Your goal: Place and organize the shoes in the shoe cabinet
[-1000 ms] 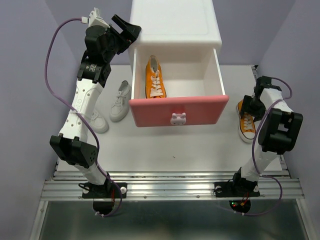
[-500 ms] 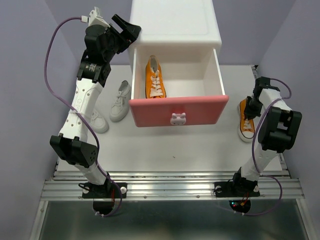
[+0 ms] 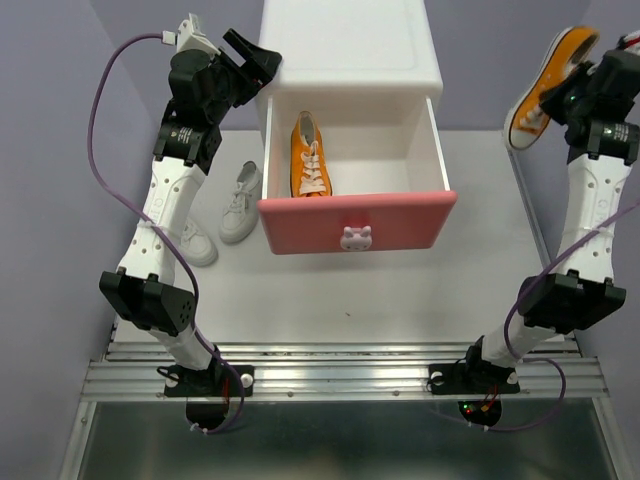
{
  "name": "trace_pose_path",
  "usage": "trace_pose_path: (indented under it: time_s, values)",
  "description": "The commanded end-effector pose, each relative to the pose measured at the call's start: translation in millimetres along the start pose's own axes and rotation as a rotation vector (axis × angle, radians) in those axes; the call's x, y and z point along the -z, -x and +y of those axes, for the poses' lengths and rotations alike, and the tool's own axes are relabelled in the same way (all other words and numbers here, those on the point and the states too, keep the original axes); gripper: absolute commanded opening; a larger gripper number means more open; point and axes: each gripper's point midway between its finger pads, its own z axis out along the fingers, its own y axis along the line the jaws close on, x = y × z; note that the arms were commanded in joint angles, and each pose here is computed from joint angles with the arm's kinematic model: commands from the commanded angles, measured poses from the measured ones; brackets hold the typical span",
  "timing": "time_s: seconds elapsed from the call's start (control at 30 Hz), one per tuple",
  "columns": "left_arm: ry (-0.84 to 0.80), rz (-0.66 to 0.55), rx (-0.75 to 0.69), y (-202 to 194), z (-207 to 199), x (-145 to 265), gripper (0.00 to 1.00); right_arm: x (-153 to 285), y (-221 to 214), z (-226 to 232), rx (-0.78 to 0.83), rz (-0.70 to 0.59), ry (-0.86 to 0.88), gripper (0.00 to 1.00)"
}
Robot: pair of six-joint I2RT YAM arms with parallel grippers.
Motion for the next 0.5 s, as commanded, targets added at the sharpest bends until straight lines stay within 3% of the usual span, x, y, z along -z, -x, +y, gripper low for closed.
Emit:
trace_pose_path:
  time_s: [0.0,0.1,0.13,0.17,0.23,0.3,0.33,0.37,0.47]
  values:
    - [0.431,0.4,-0.116,-106.2,137.7,19.6,0.89,84.3,119.0,105.1,-0.169,-0.321,0.441,0.0]
    - [0.424,0.388,-0.107,-104.6,136.0,16.3,0.9,144.8,157.3,165.8,-0.299,-0.384,0.816,0.01]
    - [0.423,0.386,-0.107,-103.9,135.4,15.9,0.9,155.7,156.5,178.4,-0.401,-0.325,0.926,0.01]
    - [0.421,0.382,-0.108,-102.6,134.6,15.1,0.89,183.5,173.3,190.6,-0.396,-0.399,1.054,0.01]
    - [0.425,0.385,-0.109,-103.2,136.6,13.5,0.89,193.0,176.1,206.0,-0.452,-0.37,1.161,0.01]
    - [0.428,0.386,-0.107,-104.0,137.8,12.9,0.89,233.3,179.8,237.4,-0.452,-0.34,1.289,0.01]
    - [0.428,0.386,-0.107,-104.5,138.4,11.8,0.89,219.6,171.8,251.1,-0.45,-0.291,1.311,0.01]
    - [0.429,0.387,-0.101,-105.2,138.5,11.8,0.89,252.0,163.5,277.3,-0.444,-0.25,1.403,0.01]
    - [0.436,0.386,-0.081,-106.8,139.6,9.0,0.89,255.8,122.7,316.9,-0.432,-0.105,1.474,0.01]
